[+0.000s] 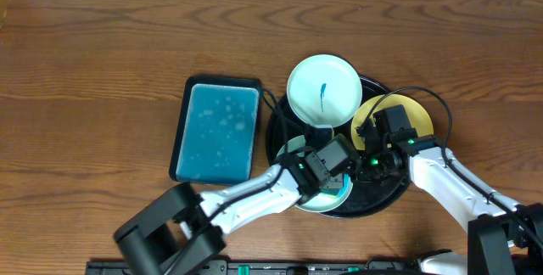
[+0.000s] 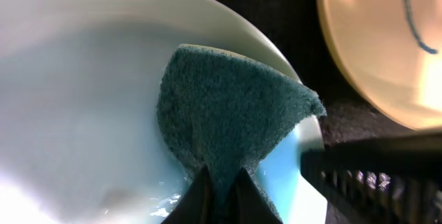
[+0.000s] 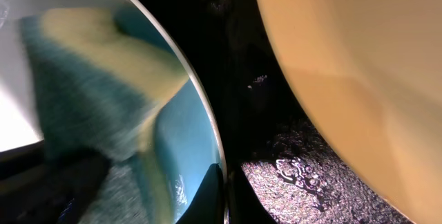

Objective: Clean dirty plates on tray and stack at the side
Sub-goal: 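Scrub the held pale green plate with the sponge in the left gripper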

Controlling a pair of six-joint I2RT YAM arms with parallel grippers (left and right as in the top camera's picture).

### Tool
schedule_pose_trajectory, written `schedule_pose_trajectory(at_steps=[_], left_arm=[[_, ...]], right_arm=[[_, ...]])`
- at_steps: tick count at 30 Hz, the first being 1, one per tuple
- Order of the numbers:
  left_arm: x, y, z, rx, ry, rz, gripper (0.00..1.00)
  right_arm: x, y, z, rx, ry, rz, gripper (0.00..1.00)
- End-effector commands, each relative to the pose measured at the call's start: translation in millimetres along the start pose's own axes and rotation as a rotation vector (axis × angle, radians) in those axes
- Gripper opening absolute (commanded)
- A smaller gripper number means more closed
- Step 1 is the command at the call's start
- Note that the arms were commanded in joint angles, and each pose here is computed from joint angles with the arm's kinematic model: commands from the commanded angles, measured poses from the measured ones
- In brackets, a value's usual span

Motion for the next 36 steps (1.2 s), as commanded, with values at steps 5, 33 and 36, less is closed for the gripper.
schedule_pose_trajectory(at_steps=[5,33,36], left_arm=[[2.7,9.7,65.1,0.362,-0.040,-0.100,0.07],[25.9,-41.2,22.0,0.124,-0.045,-0.195,0.07],[10.3,-36.3,9.4,0.070,-0.020,-0.128,0.08]], right_arm=[[-3.3,2.9,-2.9,-0.017,0.007,0.015,0.01],[-3.3,2.9,-2.9,-0.017,0.007,0.015,0.01],[-3.3,2.9,-2.9,-0.017,0.007,0.015,0.01]])
Point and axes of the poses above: each gripper's point midway between its finger pads, its own y axis out along the fingers, its own z axis along the line the jaws close on, x = y × z, the point moved 5 cm from there along -y, back along the fingers, and after that the axes turned 6 degrees about -y, right-handed, at the moved point
